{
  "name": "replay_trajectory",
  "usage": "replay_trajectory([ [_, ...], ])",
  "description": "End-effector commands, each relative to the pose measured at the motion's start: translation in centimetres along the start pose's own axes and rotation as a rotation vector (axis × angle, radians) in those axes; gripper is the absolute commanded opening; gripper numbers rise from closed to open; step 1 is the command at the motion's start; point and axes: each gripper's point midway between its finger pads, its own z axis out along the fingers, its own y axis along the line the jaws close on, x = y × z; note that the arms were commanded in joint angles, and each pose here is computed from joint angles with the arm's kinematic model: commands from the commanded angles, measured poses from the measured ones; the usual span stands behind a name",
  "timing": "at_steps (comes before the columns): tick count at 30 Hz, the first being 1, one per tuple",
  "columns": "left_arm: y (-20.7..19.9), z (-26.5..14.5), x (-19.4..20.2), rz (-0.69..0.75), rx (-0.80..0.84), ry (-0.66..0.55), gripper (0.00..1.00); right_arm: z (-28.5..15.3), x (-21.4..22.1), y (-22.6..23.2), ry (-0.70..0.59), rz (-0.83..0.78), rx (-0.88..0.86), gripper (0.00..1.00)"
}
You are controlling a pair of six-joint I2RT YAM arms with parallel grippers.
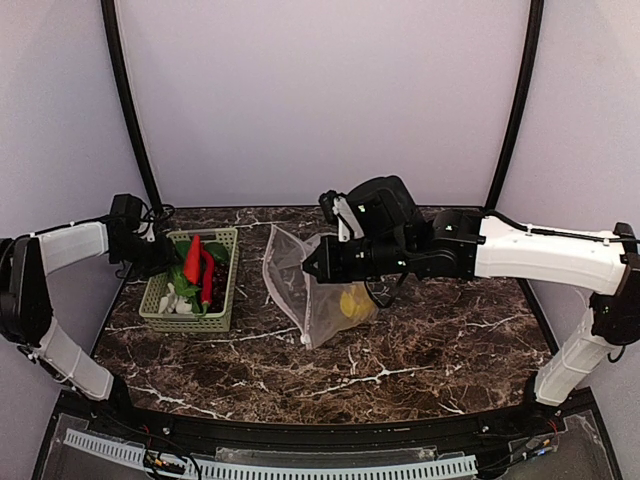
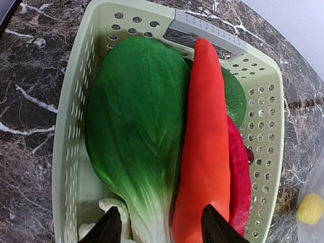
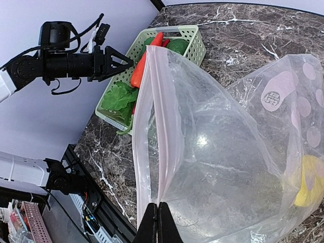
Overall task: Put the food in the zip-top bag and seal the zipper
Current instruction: Pick up the fake vegetable from the bin.
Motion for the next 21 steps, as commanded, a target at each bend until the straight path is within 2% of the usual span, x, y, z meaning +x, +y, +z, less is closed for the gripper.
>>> replay_trajectory([
  [1, 0.5, 0.8, -2.3, 0.031, -0.029, -0.035, 0.54, -0.2, -0.8, 0.4, -0.028, 0.01, -0.031, 0.0],
  [9, 1.1, 3.7, -4.4, 0.04, -0.061, -0.008, 0.57, -0.3, -0.9, 0.0, -0.034, 0.018, -0.023, 0.0],
  [14, 1.6, 5.8, -4.3, 0.044, -0.072, 0.043, 0.58, -0.2, -0.9, -0.4, -0.031, 0.026, -0.017, 0.0],
  [21, 1.7, 7.3, -3.9, 0.037, -0.059, 0.078, 0.66, 0.1, -1.2, -0.5, -0.03, 0.031, -0.019, 0.0],
])
